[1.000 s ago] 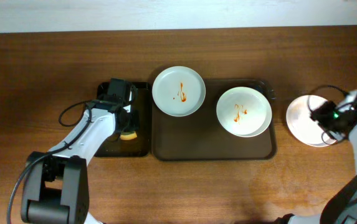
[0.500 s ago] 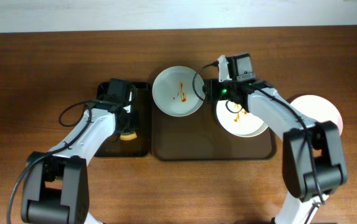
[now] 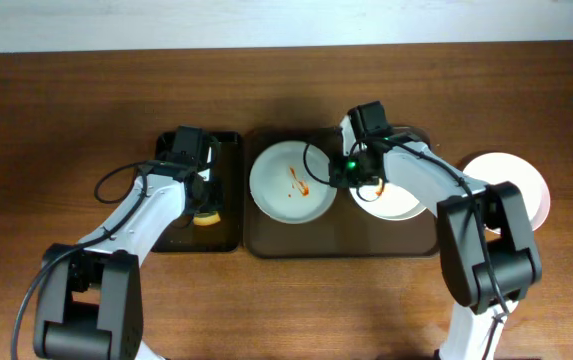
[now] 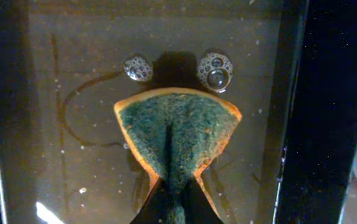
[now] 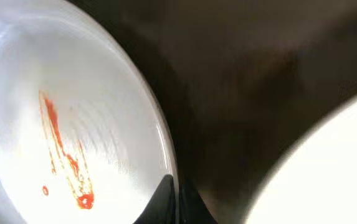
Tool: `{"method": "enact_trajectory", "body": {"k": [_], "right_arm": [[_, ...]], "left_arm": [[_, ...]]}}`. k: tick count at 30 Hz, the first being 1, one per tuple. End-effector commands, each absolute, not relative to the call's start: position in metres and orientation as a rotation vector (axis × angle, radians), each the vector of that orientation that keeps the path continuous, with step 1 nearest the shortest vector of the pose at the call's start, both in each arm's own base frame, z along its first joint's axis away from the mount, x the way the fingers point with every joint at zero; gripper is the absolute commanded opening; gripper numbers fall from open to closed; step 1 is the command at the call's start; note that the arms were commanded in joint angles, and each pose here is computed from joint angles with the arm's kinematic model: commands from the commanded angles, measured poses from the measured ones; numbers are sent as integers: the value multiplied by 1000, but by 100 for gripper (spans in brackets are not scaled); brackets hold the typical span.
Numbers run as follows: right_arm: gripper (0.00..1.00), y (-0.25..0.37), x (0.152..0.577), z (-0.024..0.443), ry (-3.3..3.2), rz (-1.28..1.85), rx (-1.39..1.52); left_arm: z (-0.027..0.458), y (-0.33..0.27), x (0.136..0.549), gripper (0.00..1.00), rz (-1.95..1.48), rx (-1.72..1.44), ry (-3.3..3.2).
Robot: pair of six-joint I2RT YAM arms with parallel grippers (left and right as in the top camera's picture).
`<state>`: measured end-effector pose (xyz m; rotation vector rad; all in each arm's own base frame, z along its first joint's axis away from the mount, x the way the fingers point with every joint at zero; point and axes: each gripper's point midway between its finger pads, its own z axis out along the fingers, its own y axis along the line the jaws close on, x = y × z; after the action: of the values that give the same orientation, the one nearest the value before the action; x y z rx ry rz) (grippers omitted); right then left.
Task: Clean dirty plates on tray and stack at the side
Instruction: 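Grasp the upper-left plate rim with the right gripper and tilt it, then scrub the tilted plate with the sponge in the left gripper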
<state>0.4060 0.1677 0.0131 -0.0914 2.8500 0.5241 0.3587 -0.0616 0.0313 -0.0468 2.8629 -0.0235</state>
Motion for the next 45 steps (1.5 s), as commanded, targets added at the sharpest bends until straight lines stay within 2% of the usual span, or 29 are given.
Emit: {"method": "enact_trajectory", "body": {"k": [1, 4, 6, 7, 11, 16, 20, 29, 33, 37, 40, 43, 45], "right_arm": [[4, 164, 386, 36, 2892, 506, -100], [4, 152, 347, 24, 3065, 461, -70], [4, 149, 337, 22, 3109, 449, -61], [4, 149, 337, 22, 3111, 449, -61], [4, 148, 335, 22, 3121, 446, -53], [4, 148, 334, 22, 3122, 446, -52], [4, 148, 334, 22, 3121, 446, -52], [4, 148, 334, 22, 3123, 446, -52], [4, 148, 333, 22, 3126, 445, -52], [4, 148, 333, 22, 3126, 445, -52], [4, 148, 333, 22, 3126, 445, -52], [4, 148, 333, 22, 3126, 445, -52], [4, 148, 333, 22, 3127, 444, -51]], "left_arm": [[49, -75, 361, 0, -146, -7, 2823], [92, -115, 369, 0, -475, 77, 2682], [112, -157, 363, 0, -802, 184, 2608], [113, -163, 361, 0, -812, 204, 2604], [100, -202, 353, 0, -922, 162, 2652], [79, -259, 344, 0, -1252, 179, 2659], [59, -286, 334, 0, -1346, 143, 2710], [25, -308, 324, 0, -1270, 80, 2796], [15, -290, 339, 0, -1129, 25, 2796], [-10, -231, 346, 0, -798, 30, 2876], [13, -197, 373, 0, -615, 74, 2769], [47, -196, 368, 0, -607, 168, 2715], [89, -196, 372, 0, -613, 212, 2603]]}}
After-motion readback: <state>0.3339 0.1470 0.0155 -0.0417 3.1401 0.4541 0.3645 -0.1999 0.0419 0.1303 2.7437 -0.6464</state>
